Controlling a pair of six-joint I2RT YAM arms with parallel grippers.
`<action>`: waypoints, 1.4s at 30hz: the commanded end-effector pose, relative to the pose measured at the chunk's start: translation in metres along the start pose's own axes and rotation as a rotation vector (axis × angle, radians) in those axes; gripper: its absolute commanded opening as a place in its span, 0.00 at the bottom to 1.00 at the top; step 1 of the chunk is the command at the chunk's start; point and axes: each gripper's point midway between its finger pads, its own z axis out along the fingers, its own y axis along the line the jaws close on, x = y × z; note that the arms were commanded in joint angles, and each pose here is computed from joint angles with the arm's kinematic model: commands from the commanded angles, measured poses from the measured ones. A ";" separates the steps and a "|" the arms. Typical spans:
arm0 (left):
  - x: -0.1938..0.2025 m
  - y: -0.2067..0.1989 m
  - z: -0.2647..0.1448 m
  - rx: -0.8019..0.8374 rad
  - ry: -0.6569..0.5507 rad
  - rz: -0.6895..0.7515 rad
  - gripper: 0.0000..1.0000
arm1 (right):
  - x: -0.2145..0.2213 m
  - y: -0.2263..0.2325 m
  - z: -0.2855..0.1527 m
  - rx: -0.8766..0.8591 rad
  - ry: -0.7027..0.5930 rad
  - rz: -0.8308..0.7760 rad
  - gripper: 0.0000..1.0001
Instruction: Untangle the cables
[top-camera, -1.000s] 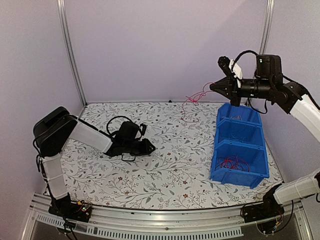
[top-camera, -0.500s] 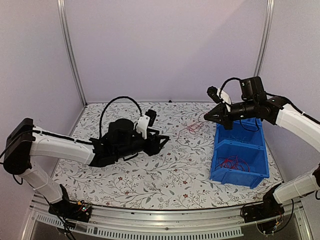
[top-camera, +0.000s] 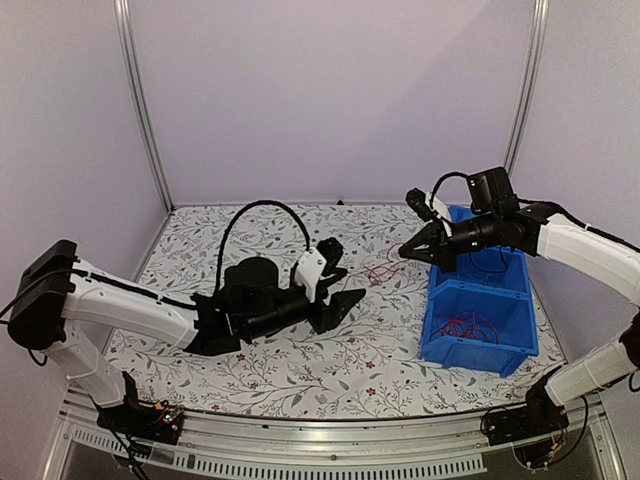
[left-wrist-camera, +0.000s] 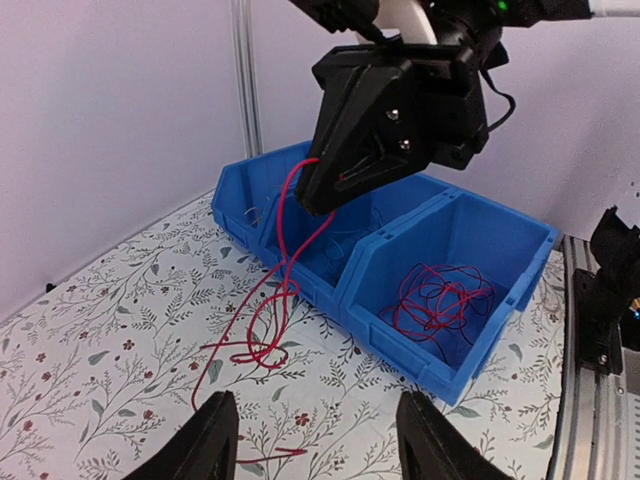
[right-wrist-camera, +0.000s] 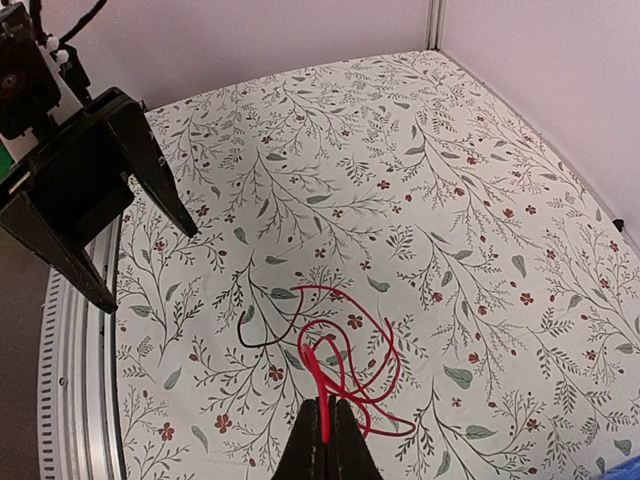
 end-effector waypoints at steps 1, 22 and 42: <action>-0.018 -0.025 0.005 0.052 -0.074 0.078 0.53 | -0.004 0.001 0.002 -0.022 -0.037 -0.006 0.00; -0.017 0.005 0.092 -0.109 0.009 -0.036 0.34 | 0.002 0.017 0.000 -0.085 -0.052 -0.016 0.00; 0.011 0.030 0.104 -0.161 0.039 -0.027 0.14 | -0.004 0.020 -0.009 -0.054 -0.079 -0.039 0.00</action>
